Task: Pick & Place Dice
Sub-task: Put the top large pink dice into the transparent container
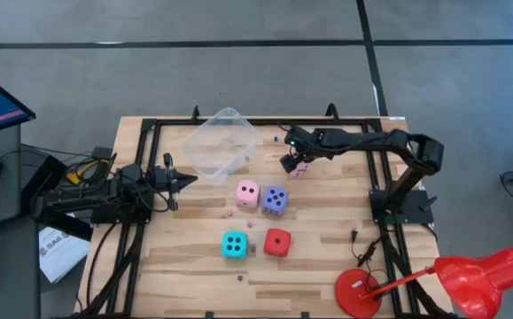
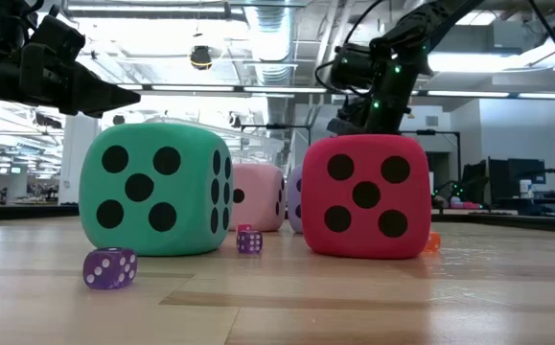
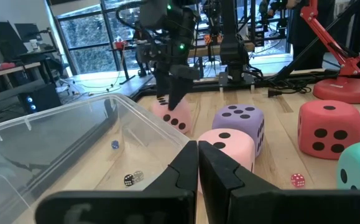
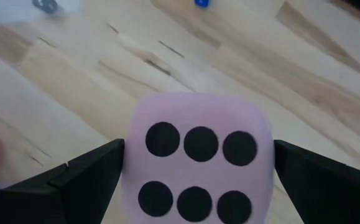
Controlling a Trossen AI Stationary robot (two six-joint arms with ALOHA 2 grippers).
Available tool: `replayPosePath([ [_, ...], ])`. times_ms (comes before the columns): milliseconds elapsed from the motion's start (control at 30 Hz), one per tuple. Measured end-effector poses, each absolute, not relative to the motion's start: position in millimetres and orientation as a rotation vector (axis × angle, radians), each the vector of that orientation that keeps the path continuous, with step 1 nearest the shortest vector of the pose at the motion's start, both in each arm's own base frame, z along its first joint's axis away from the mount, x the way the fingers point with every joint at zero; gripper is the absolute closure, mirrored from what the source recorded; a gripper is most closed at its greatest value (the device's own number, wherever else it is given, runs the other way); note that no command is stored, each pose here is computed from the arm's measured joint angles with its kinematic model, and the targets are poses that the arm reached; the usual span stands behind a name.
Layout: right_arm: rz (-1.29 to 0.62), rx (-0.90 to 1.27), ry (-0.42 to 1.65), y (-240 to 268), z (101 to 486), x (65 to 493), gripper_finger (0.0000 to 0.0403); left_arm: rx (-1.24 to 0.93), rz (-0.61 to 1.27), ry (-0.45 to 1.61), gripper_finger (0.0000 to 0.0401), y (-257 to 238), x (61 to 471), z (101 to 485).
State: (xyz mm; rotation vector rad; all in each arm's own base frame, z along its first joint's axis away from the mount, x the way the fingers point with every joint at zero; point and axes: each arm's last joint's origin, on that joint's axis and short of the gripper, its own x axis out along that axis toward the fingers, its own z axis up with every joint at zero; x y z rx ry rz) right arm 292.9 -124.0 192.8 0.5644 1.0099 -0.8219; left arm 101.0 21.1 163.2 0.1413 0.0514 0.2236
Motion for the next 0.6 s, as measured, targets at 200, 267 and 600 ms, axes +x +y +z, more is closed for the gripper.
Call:
replayPosePath([
  [200, -0.796, 0.568, 1.014, -123.3, 189.6, 292.3, 0.0003, 0.141, 0.224, 0.051, 0.0398, 21.1, 101.0, 163.2],
  [267, -0.797, 0.569, 1.017, -123.2, 189.5, 292.1, 0.0003, 0.141, 0.224, 0.051, 0.0398, 21.1, 101.0, 163.2],
  [600, -0.808, 0.592, 1.029, -122.3, 188.8, 290.7, 0.0003, 0.141, 0.224, 0.052, 0.0398, 21.1, 101.0, 163.2],
])
